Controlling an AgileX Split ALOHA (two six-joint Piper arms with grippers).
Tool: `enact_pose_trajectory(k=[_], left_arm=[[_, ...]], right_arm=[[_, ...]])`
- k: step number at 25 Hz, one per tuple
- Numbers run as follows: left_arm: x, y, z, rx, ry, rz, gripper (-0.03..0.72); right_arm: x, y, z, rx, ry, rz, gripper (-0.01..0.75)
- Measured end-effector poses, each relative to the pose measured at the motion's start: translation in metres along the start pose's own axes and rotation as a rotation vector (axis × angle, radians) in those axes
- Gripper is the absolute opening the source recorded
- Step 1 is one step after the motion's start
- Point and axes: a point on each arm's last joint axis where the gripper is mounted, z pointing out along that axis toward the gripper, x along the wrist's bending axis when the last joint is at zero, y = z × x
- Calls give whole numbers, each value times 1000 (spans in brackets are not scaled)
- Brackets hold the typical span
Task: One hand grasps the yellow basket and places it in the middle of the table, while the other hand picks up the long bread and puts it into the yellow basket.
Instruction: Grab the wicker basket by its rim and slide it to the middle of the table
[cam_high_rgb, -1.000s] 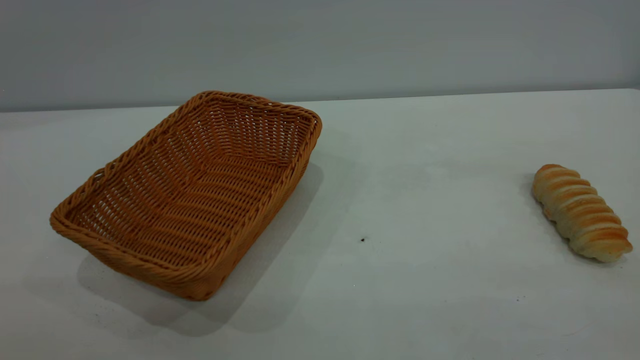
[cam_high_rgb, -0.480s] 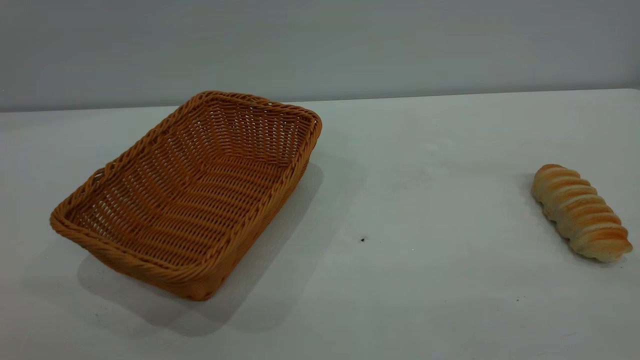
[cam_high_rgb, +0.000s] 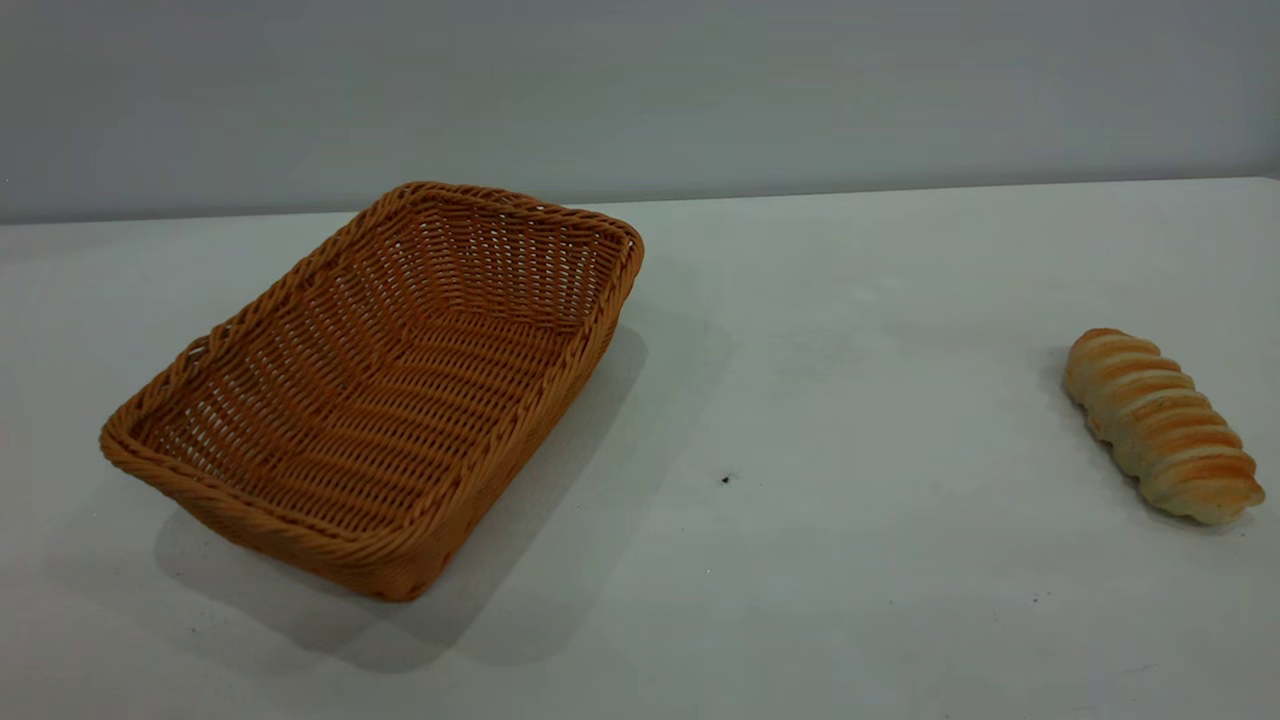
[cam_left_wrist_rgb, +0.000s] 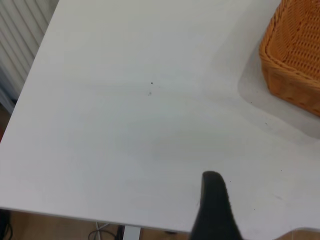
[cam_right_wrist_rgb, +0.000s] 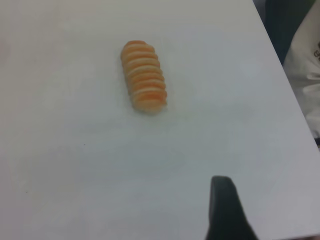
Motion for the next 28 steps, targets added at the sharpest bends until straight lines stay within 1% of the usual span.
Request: enact_pose_trajectory(k=[4, 12, 24, 28], left_arm=[[1, 0, 0, 0, -27, 21, 584], [3, 2, 2, -2, -140, 110, 584], [4, 3, 4, -2, -212, 167, 584], [4, 3, 4, -2, -212, 167, 584]], right_arm=[[0, 0, 0, 0, 0, 0, 484], [0, 0, 0, 0, 0, 0, 484], [0, 0, 0, 0, 0, 0, 484], [1, 0, 0, 3, 45, -15, 484]])
